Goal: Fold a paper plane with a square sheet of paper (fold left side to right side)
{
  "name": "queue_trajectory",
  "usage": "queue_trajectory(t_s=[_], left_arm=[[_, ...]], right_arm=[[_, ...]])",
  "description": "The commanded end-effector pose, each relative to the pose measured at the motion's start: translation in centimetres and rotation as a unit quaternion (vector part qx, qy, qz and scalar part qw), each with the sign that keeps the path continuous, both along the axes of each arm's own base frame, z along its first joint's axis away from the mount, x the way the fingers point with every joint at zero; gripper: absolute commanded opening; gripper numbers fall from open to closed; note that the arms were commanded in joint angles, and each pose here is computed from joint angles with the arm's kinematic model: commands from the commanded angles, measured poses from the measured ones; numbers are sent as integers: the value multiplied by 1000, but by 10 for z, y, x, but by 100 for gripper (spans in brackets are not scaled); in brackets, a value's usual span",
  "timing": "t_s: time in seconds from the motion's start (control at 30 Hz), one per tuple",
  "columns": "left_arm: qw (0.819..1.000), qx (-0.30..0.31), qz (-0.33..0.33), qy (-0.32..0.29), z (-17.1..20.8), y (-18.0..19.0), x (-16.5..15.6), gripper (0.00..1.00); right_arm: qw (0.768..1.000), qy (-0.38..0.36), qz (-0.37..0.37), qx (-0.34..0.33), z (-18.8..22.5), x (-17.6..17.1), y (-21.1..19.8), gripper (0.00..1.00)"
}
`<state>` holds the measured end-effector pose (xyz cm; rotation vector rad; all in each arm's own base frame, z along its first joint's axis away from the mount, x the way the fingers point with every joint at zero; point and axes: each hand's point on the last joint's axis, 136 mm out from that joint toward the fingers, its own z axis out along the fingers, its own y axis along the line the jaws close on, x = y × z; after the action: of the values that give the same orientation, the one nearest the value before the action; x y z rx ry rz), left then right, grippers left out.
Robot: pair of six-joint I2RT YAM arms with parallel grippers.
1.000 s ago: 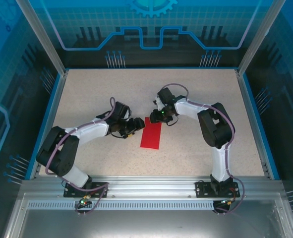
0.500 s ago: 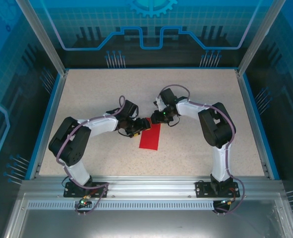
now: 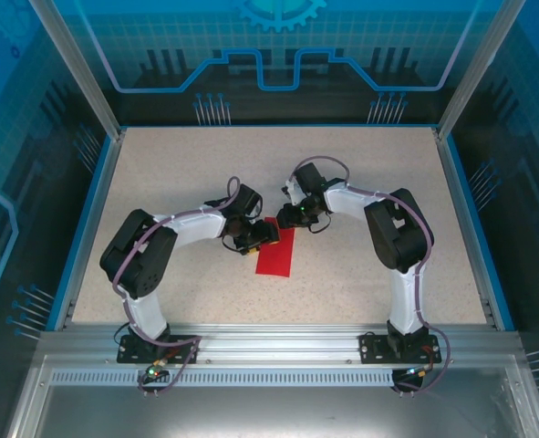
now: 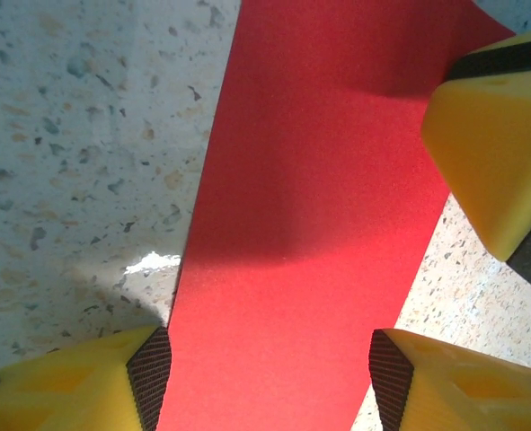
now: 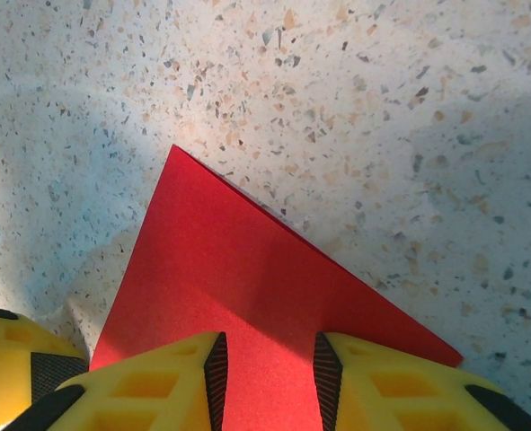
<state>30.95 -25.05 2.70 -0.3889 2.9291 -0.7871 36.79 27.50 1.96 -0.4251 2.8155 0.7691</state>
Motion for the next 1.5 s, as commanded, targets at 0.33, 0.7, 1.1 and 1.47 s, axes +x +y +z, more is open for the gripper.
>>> queue_trajectory(t_s=[0.33, 0.7, 1.1, 1.47], left_arm=[[999, 45, -10, -3, 4, 12, -6, 65], [998, 41, -37, 13, -4, -5, -10, 60], [999, 37, -34, 3, 3, -7, -11, 54], [999, 23, -23, -15, 20, -4, -14, 53]], right_arm=[[999, 33, 19, -15, -20, -15, -9, 33], [998, 40, 39, 15, -17, -18, -4, 33], [998, 41, 41, 15, -20, -19, -6, 33], [998, 39, 41, 16, -20, -17, -7, 34]])
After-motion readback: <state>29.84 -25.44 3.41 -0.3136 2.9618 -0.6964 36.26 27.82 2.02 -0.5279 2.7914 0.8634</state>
